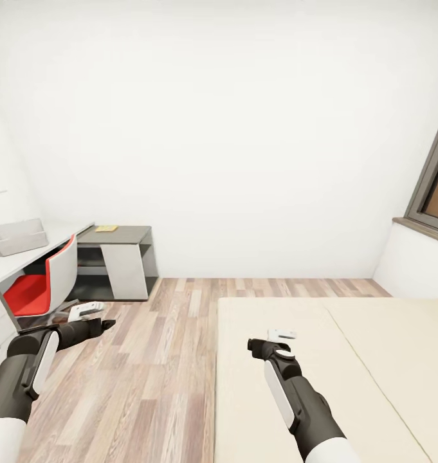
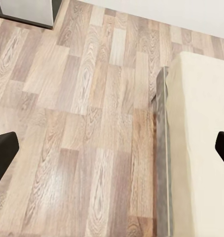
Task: Put all the toys in the child's room - the three board games (two on the bed and one on the table), the two jigsaw puzzles on the table, and the tennis ball on the table - inside the toy box on the table in the child's room.
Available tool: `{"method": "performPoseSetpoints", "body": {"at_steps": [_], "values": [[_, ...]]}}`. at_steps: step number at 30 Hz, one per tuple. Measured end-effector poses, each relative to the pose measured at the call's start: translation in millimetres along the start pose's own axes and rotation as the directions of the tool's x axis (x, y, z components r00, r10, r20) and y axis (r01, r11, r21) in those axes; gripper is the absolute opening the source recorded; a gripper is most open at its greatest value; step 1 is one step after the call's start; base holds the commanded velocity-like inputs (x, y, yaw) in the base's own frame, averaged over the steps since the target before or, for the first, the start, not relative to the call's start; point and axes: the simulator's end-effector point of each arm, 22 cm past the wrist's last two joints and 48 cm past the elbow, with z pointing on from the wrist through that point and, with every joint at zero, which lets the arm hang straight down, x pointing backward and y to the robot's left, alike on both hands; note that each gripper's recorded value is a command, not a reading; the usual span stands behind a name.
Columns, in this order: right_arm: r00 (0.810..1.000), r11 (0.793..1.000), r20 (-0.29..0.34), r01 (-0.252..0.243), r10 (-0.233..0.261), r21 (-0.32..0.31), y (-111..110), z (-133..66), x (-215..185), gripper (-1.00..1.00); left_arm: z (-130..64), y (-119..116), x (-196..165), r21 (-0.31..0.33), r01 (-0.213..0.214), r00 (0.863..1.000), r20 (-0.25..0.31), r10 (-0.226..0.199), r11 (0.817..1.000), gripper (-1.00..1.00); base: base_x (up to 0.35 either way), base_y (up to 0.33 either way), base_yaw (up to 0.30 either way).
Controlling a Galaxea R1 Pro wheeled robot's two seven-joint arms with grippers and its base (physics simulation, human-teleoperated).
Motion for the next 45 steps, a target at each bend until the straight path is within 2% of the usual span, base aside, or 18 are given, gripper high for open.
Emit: {"method": "performPoseSetpoints", "body": {"at_steps": [45], "values": [[1.000, 1.000, 0.000, 0.000, 0.000, 0.000, 0.1, 0.0, 0.0, 1.00, -0.2, 0.4, -0.2, 0.000, 0.000, 1.000, 0.000, 0.000, 1.000, 1.00, 0.000, 0.175, 0.000]]}}
